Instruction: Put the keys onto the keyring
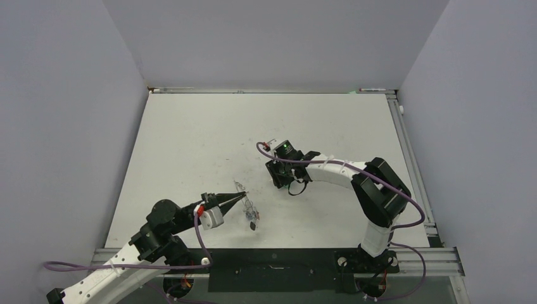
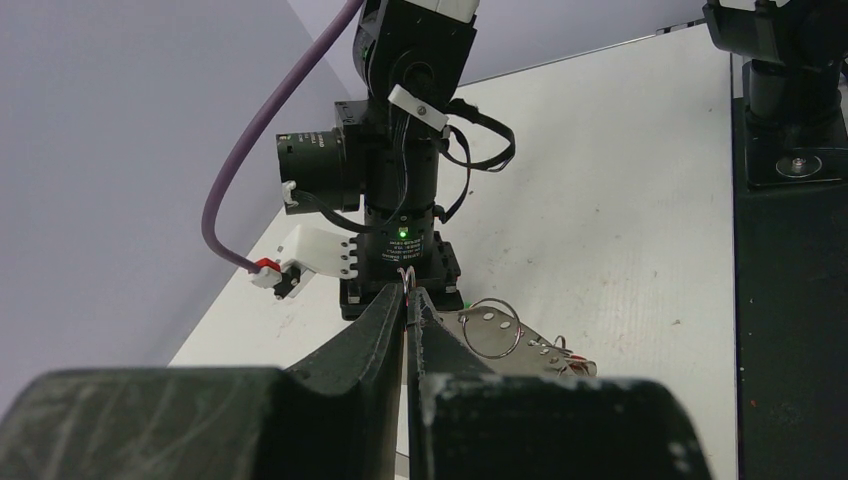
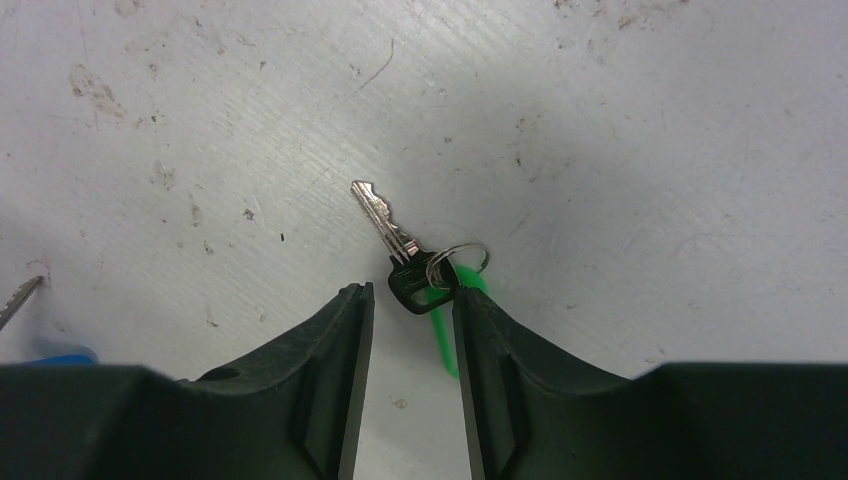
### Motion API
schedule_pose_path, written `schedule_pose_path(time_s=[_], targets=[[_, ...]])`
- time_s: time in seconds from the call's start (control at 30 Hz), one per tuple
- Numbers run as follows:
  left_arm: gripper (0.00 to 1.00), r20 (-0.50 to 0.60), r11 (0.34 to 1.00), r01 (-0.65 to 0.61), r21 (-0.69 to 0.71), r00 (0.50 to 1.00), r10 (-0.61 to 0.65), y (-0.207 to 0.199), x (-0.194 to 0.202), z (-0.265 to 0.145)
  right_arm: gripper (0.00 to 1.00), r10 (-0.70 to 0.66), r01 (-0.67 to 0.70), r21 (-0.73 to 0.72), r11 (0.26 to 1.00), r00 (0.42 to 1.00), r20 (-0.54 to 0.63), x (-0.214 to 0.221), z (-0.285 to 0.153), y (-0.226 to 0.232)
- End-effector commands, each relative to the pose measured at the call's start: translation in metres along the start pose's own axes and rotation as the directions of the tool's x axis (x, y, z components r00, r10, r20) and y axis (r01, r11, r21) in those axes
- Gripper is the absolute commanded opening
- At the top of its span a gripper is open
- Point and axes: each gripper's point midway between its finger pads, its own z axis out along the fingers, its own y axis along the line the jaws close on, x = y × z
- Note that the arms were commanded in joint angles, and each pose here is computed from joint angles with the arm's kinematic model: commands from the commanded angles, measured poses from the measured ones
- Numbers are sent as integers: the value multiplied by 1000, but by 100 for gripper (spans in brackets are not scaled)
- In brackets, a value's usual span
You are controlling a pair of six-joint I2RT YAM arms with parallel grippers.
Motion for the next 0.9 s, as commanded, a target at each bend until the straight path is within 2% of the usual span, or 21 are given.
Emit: schedule_pose_path(time_s=[0.0,0.27,0.47,0.63,0.73,0.77,0.8,0.87], targets=[[0,88,999,-37,-25,995,39,9,-24,2,36,-25,24,39,999,999,36,-19,0,-2],[0,88,999,-37,-27,995,39,10,-24,2,36,-27,22,64,998,997,69,-29,-6,-1],[0,91,999,-38,-27,995,40,9,-25,1,33,-21,17,69,997,998,54,-25,5,-2],[0,93,999,-39,-27,995,41,10,-26,1,26,-19,17,76,997,999,29,-18,14,-3],[0,91,999,-38,-27,995,41,9,-25,1,16,-20,18,84,996,1000,22,-16,15,-5],[0,91,999,-39,-27,995,41,9,-25,1,8,-18,16,90,996,1000,20,-15,15,-6],[0,91,999,-38,-26,995,41,9,-25,1,6,-19,17,96,995,1000,22,-16,14,-7],[0,91,999,-40,-26,995,42,9,-25,1,5,-23,20,101,995,999,29,-17,12,-7]])
